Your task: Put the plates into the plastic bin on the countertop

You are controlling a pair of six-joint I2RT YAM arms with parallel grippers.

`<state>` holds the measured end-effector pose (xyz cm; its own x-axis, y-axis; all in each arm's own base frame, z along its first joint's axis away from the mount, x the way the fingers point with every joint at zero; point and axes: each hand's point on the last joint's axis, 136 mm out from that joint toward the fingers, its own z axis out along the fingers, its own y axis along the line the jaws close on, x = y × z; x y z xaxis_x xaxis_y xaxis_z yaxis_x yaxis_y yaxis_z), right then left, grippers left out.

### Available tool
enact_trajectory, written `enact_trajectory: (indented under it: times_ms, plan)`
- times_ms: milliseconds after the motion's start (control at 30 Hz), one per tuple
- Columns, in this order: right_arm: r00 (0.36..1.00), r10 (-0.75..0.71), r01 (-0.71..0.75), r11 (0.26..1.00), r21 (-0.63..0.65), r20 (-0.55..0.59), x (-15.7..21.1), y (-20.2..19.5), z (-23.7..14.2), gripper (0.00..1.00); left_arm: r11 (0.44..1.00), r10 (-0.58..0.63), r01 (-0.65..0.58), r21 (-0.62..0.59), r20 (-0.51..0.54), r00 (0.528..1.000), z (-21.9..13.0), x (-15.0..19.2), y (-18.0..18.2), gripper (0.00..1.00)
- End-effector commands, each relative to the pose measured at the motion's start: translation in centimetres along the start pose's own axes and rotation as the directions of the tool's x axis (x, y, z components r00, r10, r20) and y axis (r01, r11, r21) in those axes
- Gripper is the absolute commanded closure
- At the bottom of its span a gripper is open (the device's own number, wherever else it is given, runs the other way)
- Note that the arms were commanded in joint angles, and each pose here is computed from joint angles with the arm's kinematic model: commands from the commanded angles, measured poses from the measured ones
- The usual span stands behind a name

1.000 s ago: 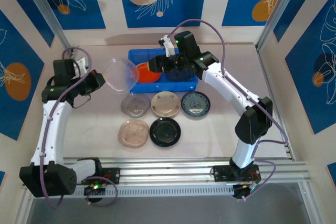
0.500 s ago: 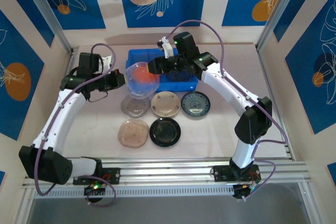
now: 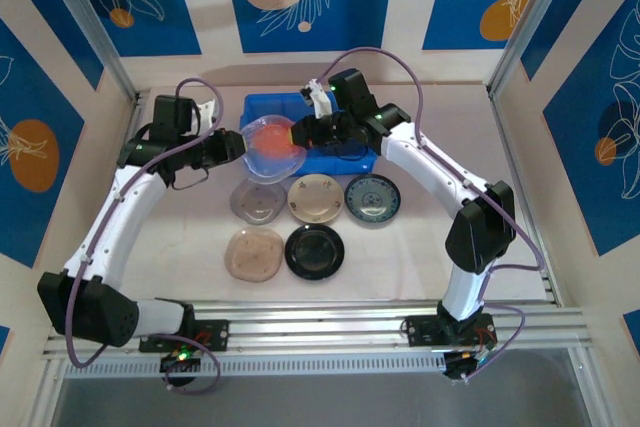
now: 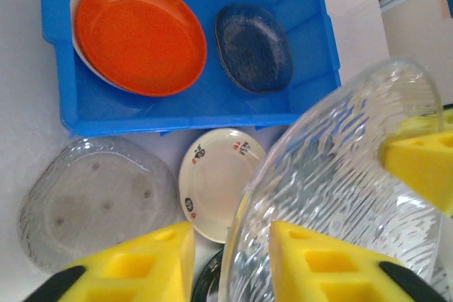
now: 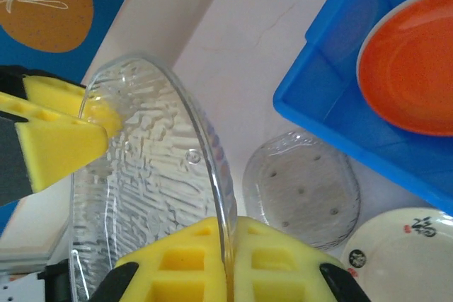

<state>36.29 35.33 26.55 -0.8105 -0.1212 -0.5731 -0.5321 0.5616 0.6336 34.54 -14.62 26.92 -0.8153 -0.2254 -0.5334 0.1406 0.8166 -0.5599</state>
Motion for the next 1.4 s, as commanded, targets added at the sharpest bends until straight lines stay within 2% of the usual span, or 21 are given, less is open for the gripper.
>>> enact_trajectory:
  times_ms: [0,33,133,167,333,367,400,433,500,600,733,867,1100,1233,1367]
  plan:
    - [0.994,0.106,-0.104,0.990,-0.099,0.017,-0.5,0.1,-0.7,1.00,1.000,-0.007,0.007,0.025,0.019,1.000,1.1,-0.6,-1.0,0.67]
    - [0.992,0.124,-0.122,0.987,-0.109,0.019,-0.5,0.0,-0.8,1.00,1.000,-0.014,0.014,0.028,0.014,1.000,1.5,-0.6,-1.1,0.70]
    - [0.987,0.158,-0.155,0.983,-0.097,0.025,-0.5,-0.8,-1.0,1.00,0.999,-0.034,0.034,0.023,-0.003,0.999,2.8,-0.5,-1.1,0.96]
    - [0.984,0.173,-0.170,0.982,-0.087,0.032,-0.6,-1.2,-1.2,1.00,0.999,-0.039,0.039,0.022,-0.006,0.999,3.3,-0.6,-1.1,1.00]
    - [0.974,0.218,-0.215,0.975,-0.047,0.068,-1.0,-3.2,-2.3,1.00,0.998,-0.050,0.051,0.028,-0.012,0.999,5.4,-1.5,-1.5,1.00]
    - [0.971,0.224,-0.223,0.975,-0.018,0.085,-1.2,-3.9,-2.7,0.96,0.998,-0.049,0.049,0.025,-0.012,0.999,5.9,-1.8,-1.6,1.00]
    - [0.970,0.223,-0.225,0.974,0.017,0.097,-1.4,-4.5,-3.1,0.79,0.999,-0.044,0.044,0.022,-0.011,0.999,6.5,-2.2,-1.7,1.00]
    - [0.969,0.225,-0.231,0.972,0.053,0.102,-1.5,-5.2,-3.5,0.67,0.999,-0.033,0.033,0.021,-0.010,0.999,7.1,-2.6,-1.9,1.00]
    - [0.967,0.211,-0.230,0.963,0.143,0.141,-1.9,-6.6,-4.8,0.50,1.000,-0.003,0.004,0.015,-0.012,1.000,8.5,-3.6,-2.4,1.00]
    - [0.955,0.185,-0.245,0.932,0.268,0.231,-2.6,-8.5,-7.8,0.41,0.998,0.054,-0.054,-0.007,-0.024,0.998,11.1,-4.9,-2.9,1.00]
    - [0.923,0.161,-0.291,0.887,0.359,0.349,-3.2,-10.3,-12.1,0.41,0.990,0.132,-0.134,-0.046,-0.034,0.991,14.4,-6.7,-3.6,1.00]
    - [0.908,0.161,-0.313,0.874,0.372,0.387,-2.9,-11.0,-14.4,0.40,0.973,0.223,-0.225,-0.049,-0.038,0.974,17.6,-8.5,-4.3,1.00]
    - [0.906,0.188,-0.335,0.867,0.370,0.380,-1.9,-11.6,-15.0,0.41,0.899,0.437,-0.438,-0.023,-0.026,0.899,21.7,-10.8,-5.8,1.00]
    - [0.906,0.192,-0.338,0.864,0.372,0.377,-1.9,-11.7,-15.3,0.42,0.877,0.481,-0.480,0.022,-0.035,0.876,23.8,-10.7,-5.9,1.00]
    - [0.905,0.197,-0.342,0.863,0.371,0.376,-1.8,-11.7,-15.4,0.42,0.889,0.458,-0.456,0.054,-0.050,0.888,26.0,-9.9,-5.3,1.00]
